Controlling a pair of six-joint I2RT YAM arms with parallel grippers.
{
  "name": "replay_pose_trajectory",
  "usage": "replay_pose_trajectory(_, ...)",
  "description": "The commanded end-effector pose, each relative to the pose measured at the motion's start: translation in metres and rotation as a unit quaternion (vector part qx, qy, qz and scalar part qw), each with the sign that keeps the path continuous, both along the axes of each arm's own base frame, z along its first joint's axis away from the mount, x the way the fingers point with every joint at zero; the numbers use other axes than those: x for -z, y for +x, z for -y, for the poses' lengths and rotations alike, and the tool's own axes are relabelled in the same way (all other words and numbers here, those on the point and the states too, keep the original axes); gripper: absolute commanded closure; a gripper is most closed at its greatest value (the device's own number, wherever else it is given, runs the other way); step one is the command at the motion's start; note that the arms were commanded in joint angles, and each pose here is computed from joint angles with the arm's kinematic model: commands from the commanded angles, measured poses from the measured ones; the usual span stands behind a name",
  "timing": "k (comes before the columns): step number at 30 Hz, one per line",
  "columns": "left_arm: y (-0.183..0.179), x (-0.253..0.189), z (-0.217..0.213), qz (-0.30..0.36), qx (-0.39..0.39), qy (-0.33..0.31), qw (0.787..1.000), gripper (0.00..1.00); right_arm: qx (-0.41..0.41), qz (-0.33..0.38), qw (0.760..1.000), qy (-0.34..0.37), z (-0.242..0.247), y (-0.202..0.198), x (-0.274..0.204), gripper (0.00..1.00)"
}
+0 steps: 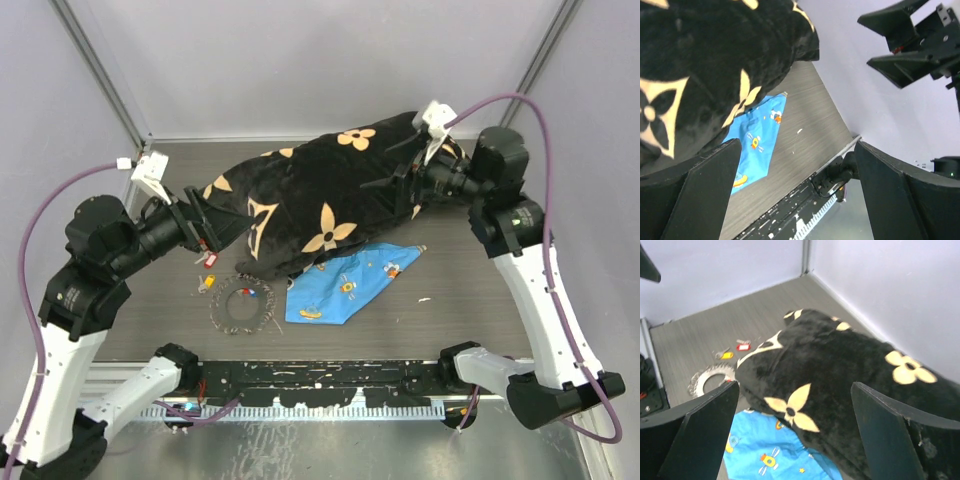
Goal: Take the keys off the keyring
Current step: Place the keyring at the center of the board, then reset both arms
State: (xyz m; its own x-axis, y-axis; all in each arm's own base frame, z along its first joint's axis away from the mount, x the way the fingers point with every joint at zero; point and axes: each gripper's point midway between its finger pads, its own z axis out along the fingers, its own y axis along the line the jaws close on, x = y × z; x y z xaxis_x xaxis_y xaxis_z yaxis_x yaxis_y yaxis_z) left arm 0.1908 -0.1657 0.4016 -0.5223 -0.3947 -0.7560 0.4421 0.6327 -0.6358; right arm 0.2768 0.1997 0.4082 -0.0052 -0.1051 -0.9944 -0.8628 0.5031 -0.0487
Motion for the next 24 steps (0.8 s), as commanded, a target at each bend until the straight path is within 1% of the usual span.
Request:
replay_pose_trajectory(1, 0.000, -0.037, 0.001, 0.062, -0.001, 0.037, 0.997, 0.02, 0.052, 0.039, 0.998, 0.021, 0.018, -0.016, -0.069, 0.00)
replay_pose_trajectory(2, -0.004, -0.054, 0.001, 0.088, 0.003, 0.028, 0.996, 0.02, 0.044, 0.048, 0.998, 0.026, 0.018, -0.023, -0.082, 0.00)
replay_pose_trajectory(6, -0.025, -0.099, -0.004, 0.165, 0.013, -0.009, 0.986, 0.02, 0.038, 0.067, 0.995, 0.056, 0.022, -0.042, -0.124, 0.00)
replay_pose_trajectory(10, -0.052, -0.127, -0.010, 0.220, 0.027, -0.041, 0.974, 0.02, 0.069, 0.048, 0.991, 0.100, 0.031, -0.043, -0.147, 0.00)
replay_pose_trajectory(12, -0.060, -0.135, -0.012, 0.232, 0.032, -0.052, 0.971, 0.02, 0.072, 0.043, 0.990, 0.111, 0.032, -0.044, -0.155, 0.00)
replay_pose_trajectory(16, -0.069, -0.140, -0.012, 0.241, 0.044, -0.064, 0.967, 0.02, 0.040, 0.041, 0.992, 0.115, 0.028, -0.058, -0.162, 0.00)
replay_pose_trajectory(19, -0.070, -0.137, -0.010, 0.237, 0.051, -0.064, 0.968, 0.02, 0.026, 0.036, 0.992, 0.115, 0.026, -0.061, -0.162, 0.00)
replay_pose_trajectory(24, -0.067, -0.129, -0.009, 0.234, 0.051, -0.052, 0.969, 0.02, 0.035, 0.027, 0.991, 0.127, 0.029, -0.061, -0.167, 0.00)
